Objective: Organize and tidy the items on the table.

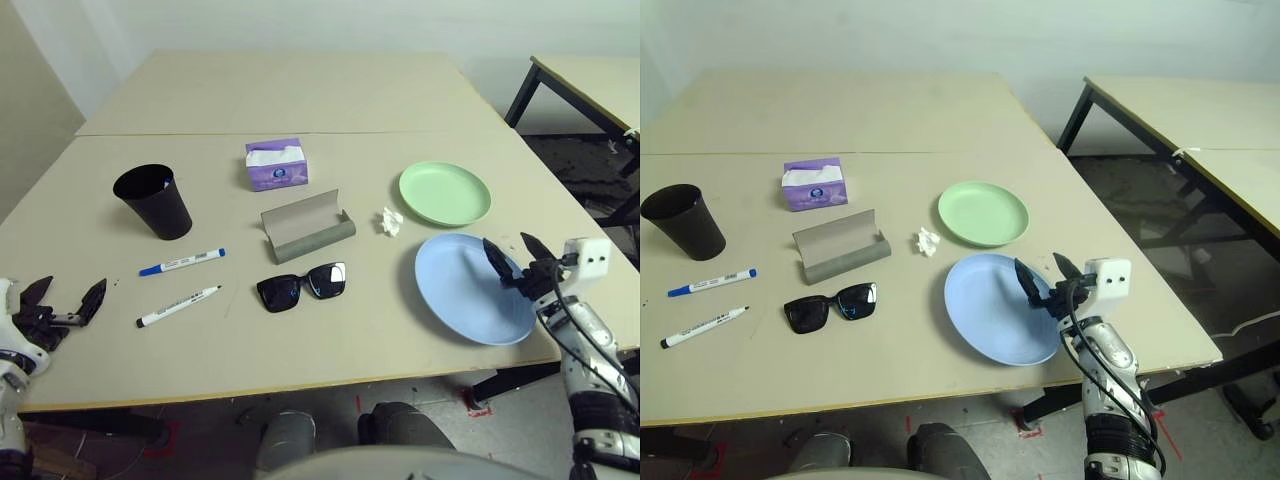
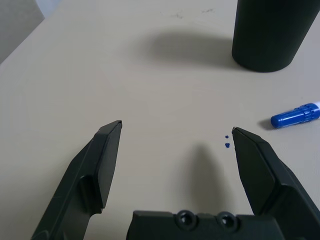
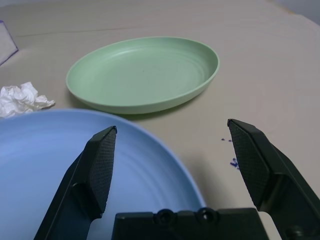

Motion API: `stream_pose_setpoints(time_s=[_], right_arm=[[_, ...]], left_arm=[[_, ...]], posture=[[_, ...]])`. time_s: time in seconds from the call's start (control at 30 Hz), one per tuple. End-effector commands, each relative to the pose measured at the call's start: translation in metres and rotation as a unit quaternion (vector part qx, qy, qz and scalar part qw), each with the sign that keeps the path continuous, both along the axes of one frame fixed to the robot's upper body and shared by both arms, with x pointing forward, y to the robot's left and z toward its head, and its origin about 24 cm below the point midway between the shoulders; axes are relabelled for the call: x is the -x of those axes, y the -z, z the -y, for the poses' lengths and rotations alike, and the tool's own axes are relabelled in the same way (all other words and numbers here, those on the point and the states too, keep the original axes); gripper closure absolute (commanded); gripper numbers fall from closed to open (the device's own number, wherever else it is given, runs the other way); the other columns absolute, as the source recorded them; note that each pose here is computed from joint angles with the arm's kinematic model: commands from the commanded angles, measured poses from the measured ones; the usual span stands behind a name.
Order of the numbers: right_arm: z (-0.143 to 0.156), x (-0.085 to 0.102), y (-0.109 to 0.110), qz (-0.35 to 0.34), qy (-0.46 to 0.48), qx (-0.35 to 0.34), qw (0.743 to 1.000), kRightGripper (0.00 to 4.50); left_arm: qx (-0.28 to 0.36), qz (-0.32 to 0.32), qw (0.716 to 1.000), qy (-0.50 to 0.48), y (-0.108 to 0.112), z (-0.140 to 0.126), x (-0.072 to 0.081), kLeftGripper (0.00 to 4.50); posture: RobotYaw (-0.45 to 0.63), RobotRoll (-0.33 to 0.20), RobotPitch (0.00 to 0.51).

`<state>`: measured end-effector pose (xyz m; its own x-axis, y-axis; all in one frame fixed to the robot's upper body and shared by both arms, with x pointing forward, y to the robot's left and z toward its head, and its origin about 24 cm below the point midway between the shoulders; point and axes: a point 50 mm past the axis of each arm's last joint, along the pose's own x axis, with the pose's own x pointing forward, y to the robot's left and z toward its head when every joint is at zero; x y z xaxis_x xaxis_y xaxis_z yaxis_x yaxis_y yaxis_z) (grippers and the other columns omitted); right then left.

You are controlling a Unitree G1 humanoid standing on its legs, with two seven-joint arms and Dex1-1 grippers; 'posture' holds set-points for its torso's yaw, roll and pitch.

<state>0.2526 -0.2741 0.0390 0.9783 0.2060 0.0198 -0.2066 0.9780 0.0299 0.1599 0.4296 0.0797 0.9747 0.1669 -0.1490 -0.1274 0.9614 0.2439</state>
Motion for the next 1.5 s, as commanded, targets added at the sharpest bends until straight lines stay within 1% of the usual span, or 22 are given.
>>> stream_pose_setpoints(time_s=[0.03, 0.13, 0.33, 0.6, 0.73, 0.93, 1.07, 1.13, 1.23, 1.33, 1.4, 1.5], right_arm=[[-0.003, 0.001, 0.006, -0.014, -0.003, -0.003, 1.0, 0.0], [-0.002, -0.002, 0.006, -0.013, -0.001, -0.004, 1.0, 0.0], [-0.002, -0.006, 0.002, -0.008, -0.003, -0.003, 1.0, 0.0], [0.009, -0.005, -0.004, -0.004, 0.004, 0.006, 1.0, 0.0], [0.015, -0.006, -0.007, -0.003, 0.012, 0.01, 1.0, 0.0], [0.017, -0.005, -0.008, -0.004, 0.007, 0.015, 1.0, 0.0], [0.017, -0.003, -0.009, 0.0, 0.009, 0.015, 1.0, 0.0], [0.017, -0.002, -0.01, 0.002, 0.01, 0.014, 1.0, 0.0], [0.018, -0.002, -0.013, 0.005, 0.011, 0.014, 1.0, 0.0], [0.019, -0.001, -0.016, 0.009, 0.013, 0.015, 1.0, 0.0], [0.02, -0.001, -0.019, 0.011, 0.014, 0.016, 1.0, 0.0], [0.022, 0.0, -0.021, 0.012, 0.016, 0.016, 1.0, 0.0]], left_arm=[[0.002, 0.01, 1.0, 0.012, -0.003, 0.007, -0.01, 0.02], [0.0, 0.017, 1.0, 0.017, -0.007, 0.008, -0.014, 0.02], [-0.001, 0.016, 1.0, 0.02, -0.009, 0.009, -0.014, 0.02], [0.01, 0.013, 1.0, 0.026, -0.001, 0.015, -0.018, 0.02], [0.017, 0.015, 0.999, 0.03, 0.002, 0.019, -0.022, 0.02], [0.021, 0.018, 0.999, 0.041, 0.002, 0.023, -0.025, 0.02], [0.034, 0.035, 0.998, 0.045, -0.002, 0.023, -0.027, 0.02], [0.047, 0.053, 0.996, 0.054, -0.007, 0.023, -0.03, 0.02], [0.073, 0.073, 0.991, 0.089, -0.014, 0.028, -0.035, 0.02], [0.12, 0.045, 0.974, 0.186, -0.016, 0.045, -0.04, 0.02], [0.135, 0.027, 0.959, 0.248, -0.021, 0.057, -0.044, 0.02], [0.123, 0.0, 0.932, 0.34, -0.03, 0.075, -0.053, 0.02]], posture=[[0.06, 0.0, 0.061], [0.06, 0.0, 0.063], [0.05, 0.0, 0.062], [0.03, 0.0, 0.049], [0.03, 0.0, 0.063], [0.01, 0.0, 0.063], [0.0, 0.0, 0.059], [0.0, 0.0, 0.059], [-0.01, 0.0, 0.058], [-0.02, 0.0, 0.056], [-0.02, 0.0, 0.055], [-0.03, 0.0, 0.056]])
